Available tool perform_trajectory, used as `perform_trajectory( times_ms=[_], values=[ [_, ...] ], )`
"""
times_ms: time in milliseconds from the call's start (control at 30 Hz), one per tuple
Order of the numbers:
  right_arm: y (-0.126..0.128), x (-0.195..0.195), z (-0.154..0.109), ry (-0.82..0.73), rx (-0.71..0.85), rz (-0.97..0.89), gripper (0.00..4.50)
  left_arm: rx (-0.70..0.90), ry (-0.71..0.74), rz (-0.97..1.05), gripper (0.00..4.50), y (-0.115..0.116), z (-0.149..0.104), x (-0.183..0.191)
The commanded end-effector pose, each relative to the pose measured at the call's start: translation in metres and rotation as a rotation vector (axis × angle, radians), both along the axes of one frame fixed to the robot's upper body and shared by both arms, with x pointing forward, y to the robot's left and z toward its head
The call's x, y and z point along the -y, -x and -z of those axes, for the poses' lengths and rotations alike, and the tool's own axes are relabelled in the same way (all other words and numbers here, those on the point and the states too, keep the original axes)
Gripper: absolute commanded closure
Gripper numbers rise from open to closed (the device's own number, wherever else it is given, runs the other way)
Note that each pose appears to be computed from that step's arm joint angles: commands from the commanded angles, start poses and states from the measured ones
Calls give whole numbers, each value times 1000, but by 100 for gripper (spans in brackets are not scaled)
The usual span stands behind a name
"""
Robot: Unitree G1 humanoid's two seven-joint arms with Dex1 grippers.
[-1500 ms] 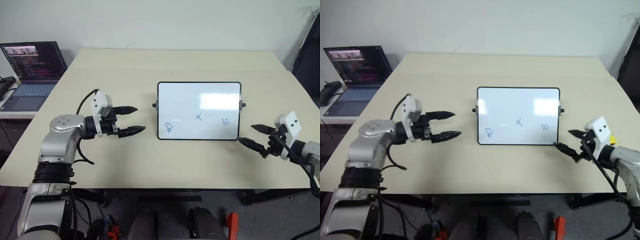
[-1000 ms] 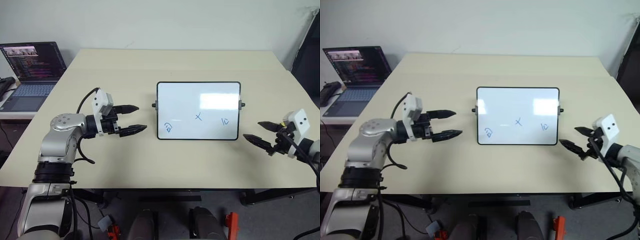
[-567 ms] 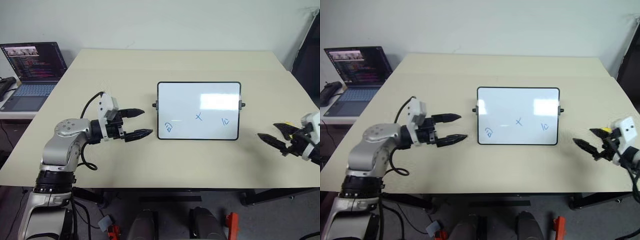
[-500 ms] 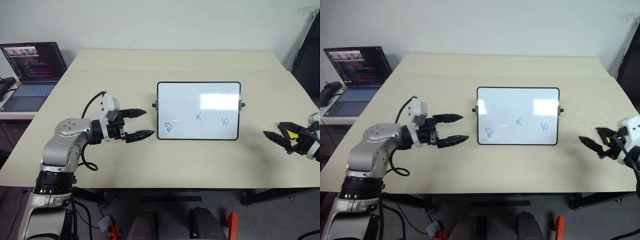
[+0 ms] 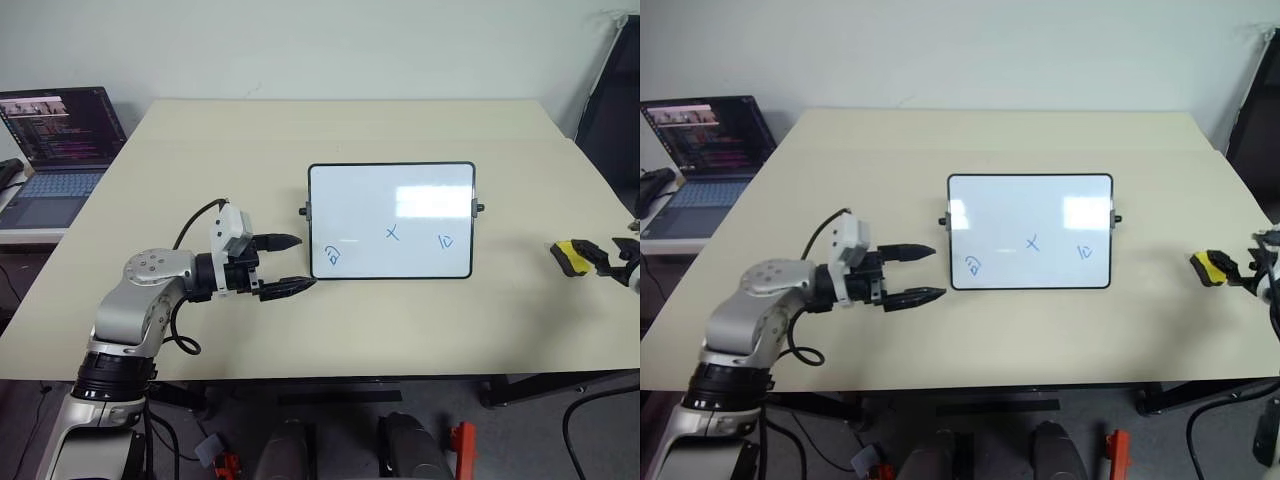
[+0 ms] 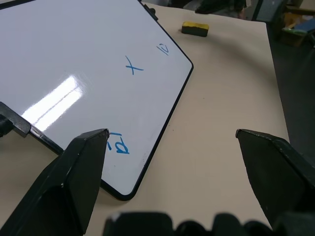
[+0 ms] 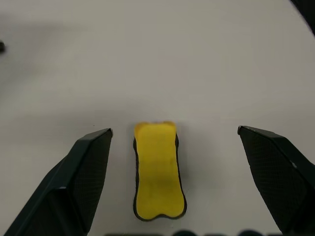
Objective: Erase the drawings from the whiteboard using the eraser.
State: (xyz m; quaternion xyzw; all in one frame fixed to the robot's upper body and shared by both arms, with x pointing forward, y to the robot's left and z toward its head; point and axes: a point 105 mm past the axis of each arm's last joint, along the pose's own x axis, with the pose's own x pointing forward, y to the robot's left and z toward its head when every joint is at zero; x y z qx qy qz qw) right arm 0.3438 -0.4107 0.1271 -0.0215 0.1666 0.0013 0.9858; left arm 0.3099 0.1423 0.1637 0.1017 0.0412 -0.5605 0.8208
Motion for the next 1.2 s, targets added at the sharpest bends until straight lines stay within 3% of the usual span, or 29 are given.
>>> perform_trajectory(
  times_ms=[33,433,533,733,833,1067,1200],
  values=[
    [0,6,-6,52,-9,-6,5,61,8,1,0,1,-13,1],
    [-5,4,4,50,-38,3,5,47,18,-29,0,2,-8,-2],
    [-4,5,9,49,-48,13,57,44,19,-31,0,3,-7,-2],
    [-5,0,16,51,-69,1,273,40,22,-40,0,5,-6,-3],
    [-7,-2,16,52,-71,-5,348,41,21,-43,0,4,-6,-3],
    [-11,-8,17,54,-65,-26,352,46,21,-50,0,4,-8,-4],
    [-13,-9,-12,74,23,-85,352,55,20,-61,0,4,-12,-8]
  ],
)
